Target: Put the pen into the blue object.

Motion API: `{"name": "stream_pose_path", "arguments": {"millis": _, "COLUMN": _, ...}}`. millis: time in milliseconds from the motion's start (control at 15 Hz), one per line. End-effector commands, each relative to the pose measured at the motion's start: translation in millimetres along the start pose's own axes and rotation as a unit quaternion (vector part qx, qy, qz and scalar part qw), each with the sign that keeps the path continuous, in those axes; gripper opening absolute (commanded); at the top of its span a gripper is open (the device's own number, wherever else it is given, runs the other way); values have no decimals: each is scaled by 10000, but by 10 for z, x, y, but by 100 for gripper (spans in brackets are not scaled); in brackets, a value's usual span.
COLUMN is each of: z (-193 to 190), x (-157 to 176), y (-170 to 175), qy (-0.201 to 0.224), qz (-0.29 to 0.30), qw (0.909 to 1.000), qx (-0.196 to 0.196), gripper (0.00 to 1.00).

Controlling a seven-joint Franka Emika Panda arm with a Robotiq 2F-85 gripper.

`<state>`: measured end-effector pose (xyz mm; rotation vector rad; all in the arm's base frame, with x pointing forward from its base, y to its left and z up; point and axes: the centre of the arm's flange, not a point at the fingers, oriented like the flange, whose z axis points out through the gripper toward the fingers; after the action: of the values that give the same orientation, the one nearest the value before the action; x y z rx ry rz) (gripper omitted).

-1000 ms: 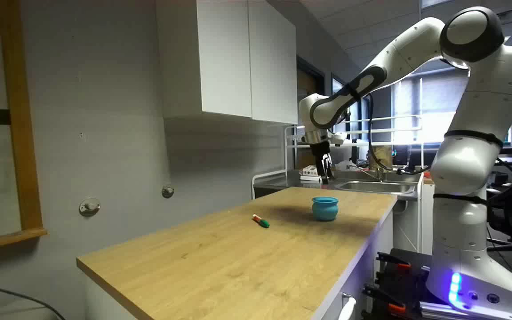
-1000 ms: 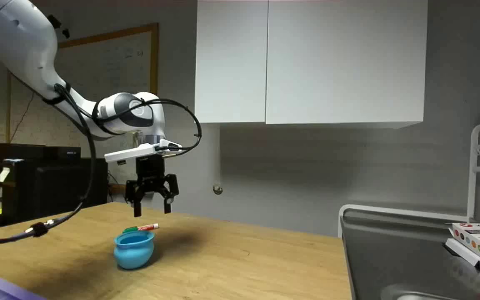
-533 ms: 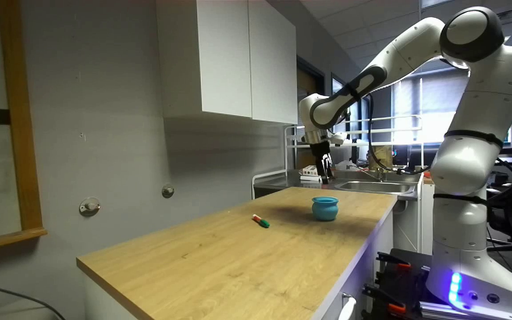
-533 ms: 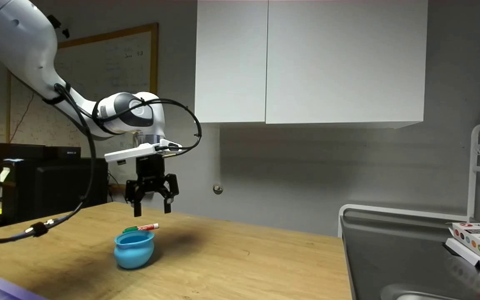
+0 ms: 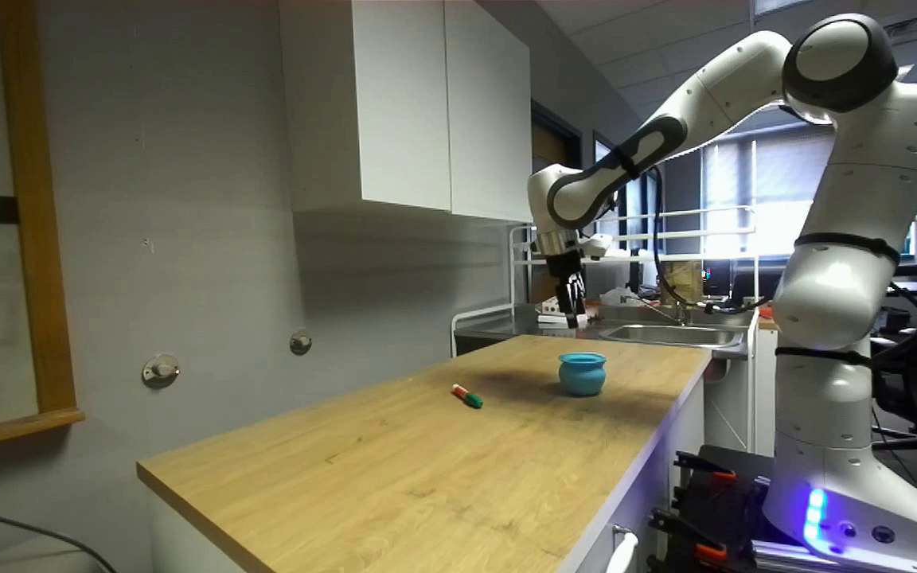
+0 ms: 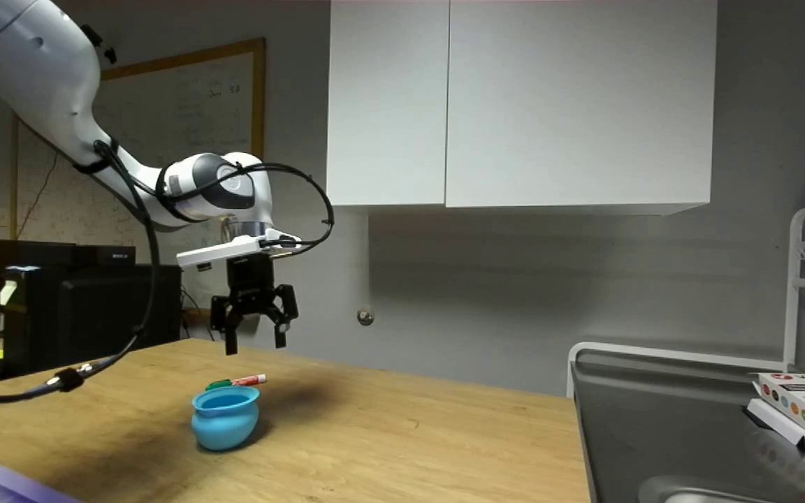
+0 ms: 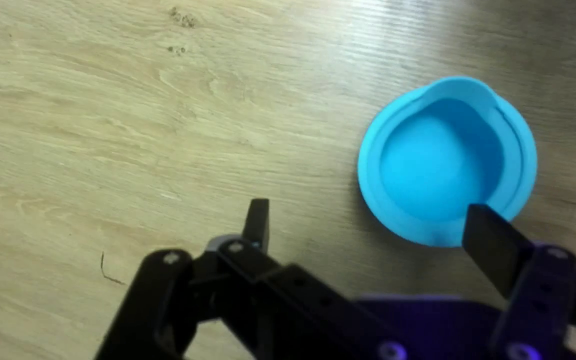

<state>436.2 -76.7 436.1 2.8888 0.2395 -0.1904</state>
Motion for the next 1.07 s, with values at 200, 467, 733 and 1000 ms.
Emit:
{"name": "stream_pose_path", "arguments": {"millis": 200, "z": -593, "x": 841, "y": -615, "qy": 214, "qz": -232, "qw": 9990, "qx": -312, "gripper": 100}}
{"name": "stream_pose_path", "arguments": {"millis": 467, "z": -877, "x": 1317, "y": -945, "qy": 420, "qz": -72, "qw": 9991, "qx": -85, "gripper": 100}}
{"name": "stream_pose_path", "arguments": {"millis": 733, "z": -803, "x": 1733, "y": -994, "qy": 261, "qz": 522, "qw": 9963, "qx": 633, "gripper": 100}}
{"name": "stream_pose_path", "arguments": {"millis": 1000, "z": -395, "x": 2112, "y": -955, "qy": -152, "qz": 1318, "qw": 9856, "qx": 1047, "gripper": 100}}
